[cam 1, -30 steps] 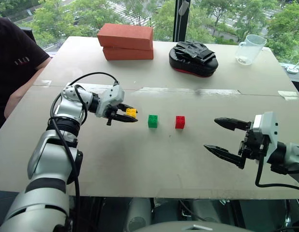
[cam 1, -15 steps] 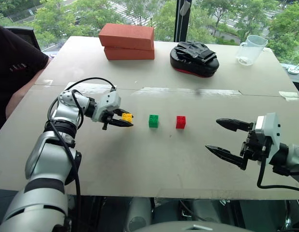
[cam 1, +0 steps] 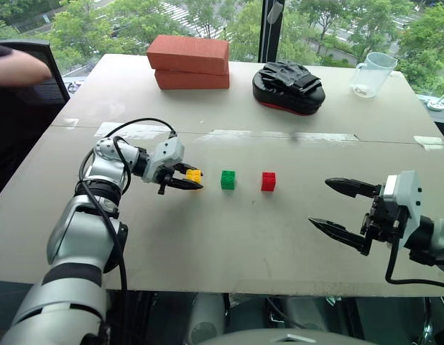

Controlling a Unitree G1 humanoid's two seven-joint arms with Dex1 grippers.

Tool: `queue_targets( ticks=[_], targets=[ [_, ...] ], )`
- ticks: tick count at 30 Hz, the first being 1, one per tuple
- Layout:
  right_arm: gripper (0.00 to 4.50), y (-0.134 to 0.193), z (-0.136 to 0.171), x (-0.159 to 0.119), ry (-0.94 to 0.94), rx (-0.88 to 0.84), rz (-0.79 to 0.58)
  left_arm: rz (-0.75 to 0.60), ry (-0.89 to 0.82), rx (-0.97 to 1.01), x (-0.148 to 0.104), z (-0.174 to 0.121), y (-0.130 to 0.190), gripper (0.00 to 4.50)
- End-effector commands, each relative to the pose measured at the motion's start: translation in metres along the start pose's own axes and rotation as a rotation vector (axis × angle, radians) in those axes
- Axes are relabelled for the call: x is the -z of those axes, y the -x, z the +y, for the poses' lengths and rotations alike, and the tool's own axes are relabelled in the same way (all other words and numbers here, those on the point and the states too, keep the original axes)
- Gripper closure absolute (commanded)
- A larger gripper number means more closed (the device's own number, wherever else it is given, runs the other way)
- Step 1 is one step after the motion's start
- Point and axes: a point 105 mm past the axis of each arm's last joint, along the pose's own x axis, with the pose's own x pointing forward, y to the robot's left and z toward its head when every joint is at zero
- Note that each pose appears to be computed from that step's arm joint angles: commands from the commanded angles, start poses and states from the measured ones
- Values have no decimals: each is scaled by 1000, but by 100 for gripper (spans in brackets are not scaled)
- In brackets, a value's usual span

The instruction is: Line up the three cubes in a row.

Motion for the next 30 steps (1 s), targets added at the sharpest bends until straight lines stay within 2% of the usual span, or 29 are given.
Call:
queue_targets(
  ticks=[1, 4, 7, 11, 16, 20, 25, 30],
  targets=[
    [0, 3, 4, -13, 60, -4, -23, -22, -47, -22, -11, 6, 2, 317],
    [0, 4, 5, -13, 61, 0, -21, -16, -52, -22, -9, 5, -1, 317],
    [0, 5, 6, -12, 60, 4, -16, -3, -61, -23, -6, 5, -1, 167],
    [0, 6, 7, -12, 59, 5, -12, -2, -77, -65, -5, 8, 1, 5],
    [0, 7, 7, -11, 53, -2, -5, -19, -59, -145, 0, 9, 22, 5],
    [0, 10, 5, -9, 43, -12, 1, -105, -28, -222, 0, 5, 48, 5],
    [0, 12, 3, -4, 3, -30, 2, -159, 11, -301, 6, -28, 70, 5],
    [0, 13, 2, 2, -24, -41, 13, -204, 112, -416, 3, -70, 71, 5]
  ],
)
